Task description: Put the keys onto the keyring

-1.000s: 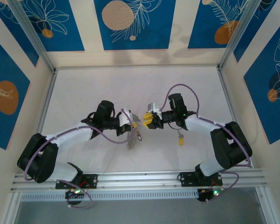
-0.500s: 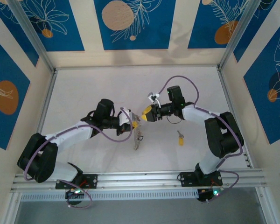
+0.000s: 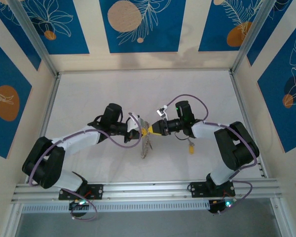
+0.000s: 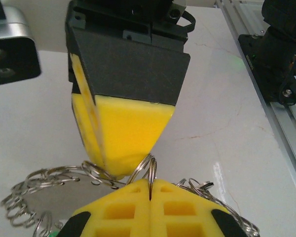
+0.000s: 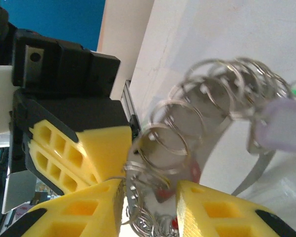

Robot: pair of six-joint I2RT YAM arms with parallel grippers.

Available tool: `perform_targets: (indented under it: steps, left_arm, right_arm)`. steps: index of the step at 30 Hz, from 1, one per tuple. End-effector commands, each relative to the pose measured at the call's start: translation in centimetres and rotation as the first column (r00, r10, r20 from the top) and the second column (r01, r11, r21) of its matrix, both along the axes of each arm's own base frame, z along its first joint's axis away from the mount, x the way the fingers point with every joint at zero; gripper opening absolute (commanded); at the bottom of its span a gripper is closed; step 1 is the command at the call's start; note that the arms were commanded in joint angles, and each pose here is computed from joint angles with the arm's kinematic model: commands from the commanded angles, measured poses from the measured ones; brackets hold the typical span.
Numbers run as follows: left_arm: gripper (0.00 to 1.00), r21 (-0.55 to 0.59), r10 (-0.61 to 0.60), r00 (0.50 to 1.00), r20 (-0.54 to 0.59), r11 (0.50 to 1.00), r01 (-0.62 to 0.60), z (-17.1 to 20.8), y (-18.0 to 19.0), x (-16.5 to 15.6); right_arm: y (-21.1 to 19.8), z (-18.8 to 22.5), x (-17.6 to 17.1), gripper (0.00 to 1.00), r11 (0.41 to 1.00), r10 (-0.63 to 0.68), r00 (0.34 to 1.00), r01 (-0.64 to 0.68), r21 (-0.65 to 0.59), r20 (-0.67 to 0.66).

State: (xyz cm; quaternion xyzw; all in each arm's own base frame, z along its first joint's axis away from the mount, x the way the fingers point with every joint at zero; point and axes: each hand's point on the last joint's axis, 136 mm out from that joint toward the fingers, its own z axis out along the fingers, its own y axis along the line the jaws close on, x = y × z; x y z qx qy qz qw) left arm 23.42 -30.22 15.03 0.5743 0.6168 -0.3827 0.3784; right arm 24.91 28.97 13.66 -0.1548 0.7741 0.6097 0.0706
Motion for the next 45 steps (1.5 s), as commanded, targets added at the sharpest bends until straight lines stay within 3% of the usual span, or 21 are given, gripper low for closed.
perform_targets:
  steps: [1,6,13,24,31,33,35,41,45]
  left_arm:
    - [0.00,-0.027,-0.038,0.999,0.025,0.999,0.039,1.1,-0.4,0.3]
    - [0.00,-0.017,-0.033,0.999,0.031,0.999,0.034,0.9,-0.5,0.7]
    - [0.00,0.037,-0.047,0.998,0.049,0.998,0.045,-0.4,-0.4,0.8]
    - [0.00,0.051,-0.061,0.997,0.048,0.997,0.058,-1.1,-0.7,1.1]
    - [0.00,0.048,-0.057,0.997,0.042,0.997,0.055,-1.0,-0.8,1.3]
    - [0.00,0.046,-0.056,0.998,0.043,0.997,0.054,-0.9,-0.8,1.3]
    - [0.00,0.046,-0.053,0.998,0.045,0.998,0.051,-0.8,-0.8,1.4]
    - [0.00,0.053,-0.054,0.998,0.034,0.997,0.053,-0.9,-1.0,1.6]
    - [0.00,0.059,-0.048,0.998,0.047,0.997,0.045,-0.9,-0.9,1.8]
  right_arm:
    - [0.8,0.7,0.5,0.34,0.999,0.008,1.000,-0.007,0.031,-0.004]
    - [0.7,0.2,0.5,0.31,1.000,0.004,1.000,-0.004,0.028,-0.015]
    - [-1.2,0.5,1.0,0.43,0.997,-0.068,0.998,0.068,0.046,0.001]
    - [-1.8,-0.3,0.3,0.33,0.999,-0.046,0.997,0.044,0.027,0.065]
    - [-1.7,-0.3,0.5,0.39,0.998,-0.062,0.996,0.061,0.029,0.059]
    - [-2.4,-0.1,0.8,0.40,0.994,-0.110,0.989,0.108,0.026,0.098]
    - [-3.1,0.0,1.1,0.35,0.988,-0.153,0.978,0.152,0.013,0.142]
    - [-3.5,0.4,1.1,0.30,0.986,-0.133,0.924,0.159,-0.042,0.359]
    - [-2.7,0.6,0.1,0.27,0.989,-0.042,0.770,0.123,-0.083,0.636]
